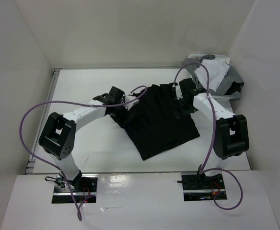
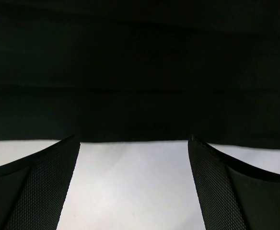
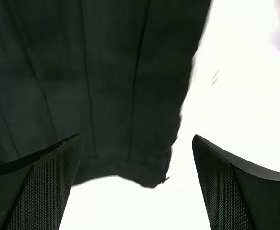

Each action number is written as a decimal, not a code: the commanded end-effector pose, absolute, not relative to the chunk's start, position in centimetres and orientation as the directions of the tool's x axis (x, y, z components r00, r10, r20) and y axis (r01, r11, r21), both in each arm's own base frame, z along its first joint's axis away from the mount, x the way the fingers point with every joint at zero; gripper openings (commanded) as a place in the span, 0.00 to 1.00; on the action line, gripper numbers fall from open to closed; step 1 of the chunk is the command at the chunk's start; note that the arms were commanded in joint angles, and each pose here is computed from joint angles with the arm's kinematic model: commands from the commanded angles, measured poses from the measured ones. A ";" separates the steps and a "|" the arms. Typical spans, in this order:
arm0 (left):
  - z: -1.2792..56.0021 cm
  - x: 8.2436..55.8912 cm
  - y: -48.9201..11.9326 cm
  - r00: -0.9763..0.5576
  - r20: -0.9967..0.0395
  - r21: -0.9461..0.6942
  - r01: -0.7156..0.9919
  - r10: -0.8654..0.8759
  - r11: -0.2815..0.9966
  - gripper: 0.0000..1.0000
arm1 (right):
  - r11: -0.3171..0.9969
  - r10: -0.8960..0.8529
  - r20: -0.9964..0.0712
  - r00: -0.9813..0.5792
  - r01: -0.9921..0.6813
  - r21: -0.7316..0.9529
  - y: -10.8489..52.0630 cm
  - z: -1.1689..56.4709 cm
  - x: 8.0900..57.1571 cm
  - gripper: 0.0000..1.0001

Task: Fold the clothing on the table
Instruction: Flatten the skirt out

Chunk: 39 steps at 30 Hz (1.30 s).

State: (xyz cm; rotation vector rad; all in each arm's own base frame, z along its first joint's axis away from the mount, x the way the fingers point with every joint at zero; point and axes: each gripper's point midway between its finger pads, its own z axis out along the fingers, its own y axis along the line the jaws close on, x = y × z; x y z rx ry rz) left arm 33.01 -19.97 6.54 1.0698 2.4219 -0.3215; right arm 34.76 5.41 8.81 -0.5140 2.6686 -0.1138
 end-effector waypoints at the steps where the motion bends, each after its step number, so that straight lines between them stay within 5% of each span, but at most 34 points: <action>1: 7.9 36.7 -21.2 -0.579 -0.592 -0.047 0.719 0.560 0.693 0.99 | 0.921 -0.390 -0.325 -0.861 -0.360 -0.152 4.7 8.9 31.8 0.99; 15: 6.1 42.2 -21.1 -0.631 -0.596 -0.109 0.677 0.497 0.728 0.99 | 0.910 -0.414 -0.226 -0.882 -0.396 -0.119 4.3 8.5 28.7 0.99; 39: 2.5 38.0 -17.1 -0.706 -0.418 -0.053 0.647 0.571 0.760 0.99 | 0.900 -0.424 -0.150 -0.893 -0.434 0.041 7.4 4.2 28.8 0.99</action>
